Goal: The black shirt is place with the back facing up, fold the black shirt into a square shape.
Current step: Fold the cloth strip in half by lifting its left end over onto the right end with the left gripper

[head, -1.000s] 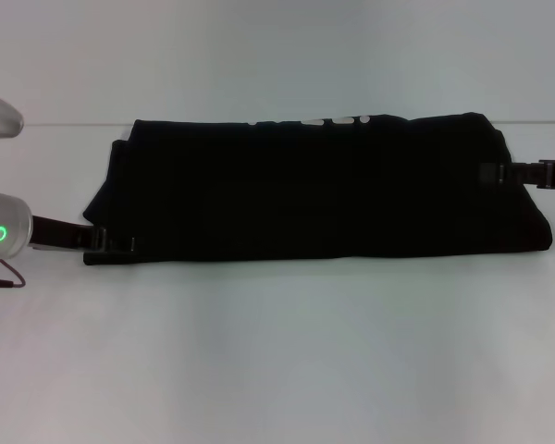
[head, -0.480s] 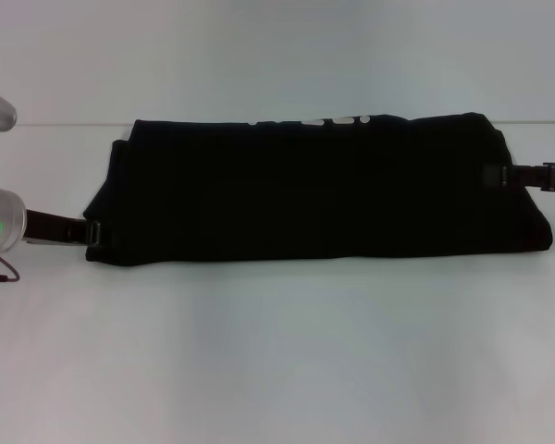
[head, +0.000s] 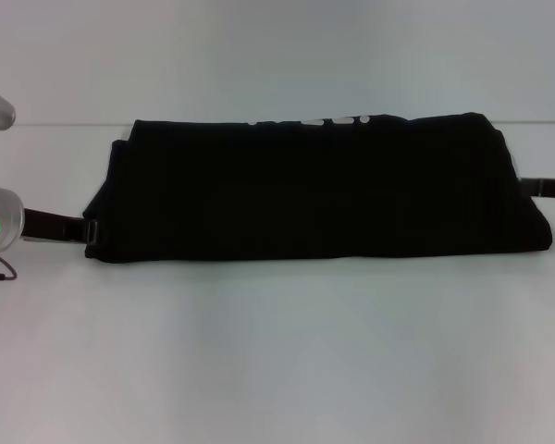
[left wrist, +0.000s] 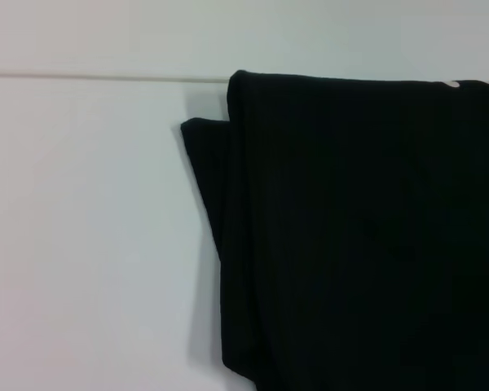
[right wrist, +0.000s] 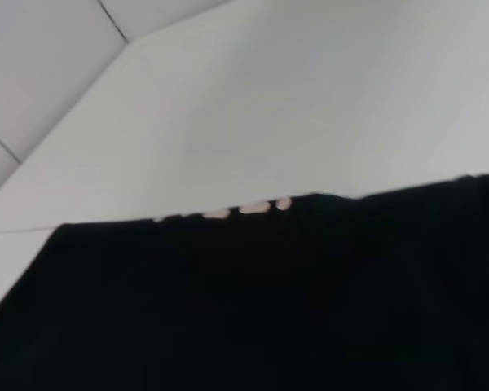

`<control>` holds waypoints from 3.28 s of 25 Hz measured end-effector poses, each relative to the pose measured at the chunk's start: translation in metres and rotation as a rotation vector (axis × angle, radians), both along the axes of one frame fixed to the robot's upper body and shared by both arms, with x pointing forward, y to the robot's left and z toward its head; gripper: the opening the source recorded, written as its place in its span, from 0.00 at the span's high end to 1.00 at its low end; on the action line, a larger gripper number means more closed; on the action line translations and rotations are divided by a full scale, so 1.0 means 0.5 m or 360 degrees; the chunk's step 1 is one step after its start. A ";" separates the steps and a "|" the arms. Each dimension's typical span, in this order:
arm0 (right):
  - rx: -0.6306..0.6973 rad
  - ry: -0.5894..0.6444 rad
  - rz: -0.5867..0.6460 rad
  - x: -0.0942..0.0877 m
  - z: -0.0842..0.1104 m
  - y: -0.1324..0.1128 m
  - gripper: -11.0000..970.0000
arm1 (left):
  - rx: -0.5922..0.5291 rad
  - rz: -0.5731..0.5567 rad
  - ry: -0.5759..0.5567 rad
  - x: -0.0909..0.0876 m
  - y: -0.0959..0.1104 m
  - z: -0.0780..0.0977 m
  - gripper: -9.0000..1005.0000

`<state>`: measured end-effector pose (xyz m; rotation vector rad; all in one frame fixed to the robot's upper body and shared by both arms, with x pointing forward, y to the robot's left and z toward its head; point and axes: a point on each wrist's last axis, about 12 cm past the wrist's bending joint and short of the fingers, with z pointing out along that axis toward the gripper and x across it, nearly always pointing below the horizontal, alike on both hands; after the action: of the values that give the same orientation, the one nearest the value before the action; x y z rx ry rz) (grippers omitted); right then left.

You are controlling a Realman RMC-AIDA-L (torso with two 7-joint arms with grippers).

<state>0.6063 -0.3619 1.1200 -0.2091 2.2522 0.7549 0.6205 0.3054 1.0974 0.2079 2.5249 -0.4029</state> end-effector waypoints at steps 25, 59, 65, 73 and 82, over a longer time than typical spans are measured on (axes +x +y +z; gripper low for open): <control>-0.0228 0.0168 -0.0204 0.016 -0.075 0.036 0.41 | 0.0010 0.0002 -0.0042 0.005 0.001 0.004 0.98; -0.0164 0.0104 -0.0205 -0.020 -0.061 -0.008 0.99 | 0.0035 0.0046 -0.0065 -0.026 0.045 0.016 0.91; -0.0094 0.0074 -0.0159 -0.028 -0.056 -0.003 0.99 | 0.0010 0.0024 -0.0025 -0.033 0.047 0.018 0.89; -0.0025 0.0073 -0.0148 -0.038 -0.052 -0.006 0.93 | -0.0019 0.0024 0.0021 -0.044 0.050 0.009 0.86; 0.0028 -0.0087 -0.0145 -0.059 -0.014 -0.025 0.59 | -0.0079 0.0134 0.0012 -0.058 0.081 0.012 0.82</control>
<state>0.5770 -0.3744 1.1132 -0.1167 2.1870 0.7120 0.5917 0.3460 1.1035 0.0811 2.5182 -0.4327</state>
